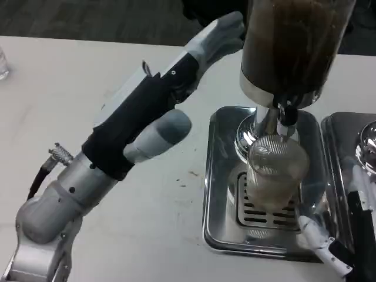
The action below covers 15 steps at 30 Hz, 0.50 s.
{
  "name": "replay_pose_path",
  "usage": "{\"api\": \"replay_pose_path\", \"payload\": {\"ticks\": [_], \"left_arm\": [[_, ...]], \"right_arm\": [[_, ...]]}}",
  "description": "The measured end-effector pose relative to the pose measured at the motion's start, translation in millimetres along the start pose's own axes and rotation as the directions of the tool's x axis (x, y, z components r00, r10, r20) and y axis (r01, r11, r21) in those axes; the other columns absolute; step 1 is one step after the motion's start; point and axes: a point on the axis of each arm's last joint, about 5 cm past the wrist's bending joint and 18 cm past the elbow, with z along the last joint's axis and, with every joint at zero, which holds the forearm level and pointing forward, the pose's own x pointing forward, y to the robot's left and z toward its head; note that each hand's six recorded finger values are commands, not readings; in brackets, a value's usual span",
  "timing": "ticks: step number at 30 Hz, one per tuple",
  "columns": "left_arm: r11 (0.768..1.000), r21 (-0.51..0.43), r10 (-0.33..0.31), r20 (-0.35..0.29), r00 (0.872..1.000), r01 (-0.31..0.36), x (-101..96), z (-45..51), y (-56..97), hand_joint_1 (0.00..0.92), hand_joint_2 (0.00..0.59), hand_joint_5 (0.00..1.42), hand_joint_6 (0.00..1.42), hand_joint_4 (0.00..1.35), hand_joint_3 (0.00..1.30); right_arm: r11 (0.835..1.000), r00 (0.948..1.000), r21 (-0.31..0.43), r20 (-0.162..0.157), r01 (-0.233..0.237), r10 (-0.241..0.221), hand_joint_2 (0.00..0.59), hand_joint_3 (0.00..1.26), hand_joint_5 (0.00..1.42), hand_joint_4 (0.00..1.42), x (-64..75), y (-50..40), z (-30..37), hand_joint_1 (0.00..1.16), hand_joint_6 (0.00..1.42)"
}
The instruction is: Grasp the cup under the faucet to collect the drink, then remove the cup.
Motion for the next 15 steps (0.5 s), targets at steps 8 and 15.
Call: {"api": "replay_pose_path", "payload": {"ticks": [8, 15], "left_arm": [[0.992, -0.01, -0.122, 0.0, 0.992, 0.122, 27.3, -10.9, -17.3, 0.0, 0.075, 0.05, 0.0, 0.0, 0.0], [0.98, -0.016, -0.199, -0.011, 0.98, 0.199, 46.2, -19.4, -31.6, 0.0, 0.076, 0.06, 0.0, 0.0, 0.0]], "right_arm": [[1.0, 1.0, 0.004, -0.002, 0.006, -0.006, 0.317, 0.0, 0.0, 0.0, 0.8, -0.3, -0.9, 0.34, 0.03], [1.0, 0.9999, 0.025, -0.002, 0.012, -0.012, 0.318, 0.0, 0.0, 0.0, 0.9, 0.0, -0.1, 0.34, 0.03]]}}
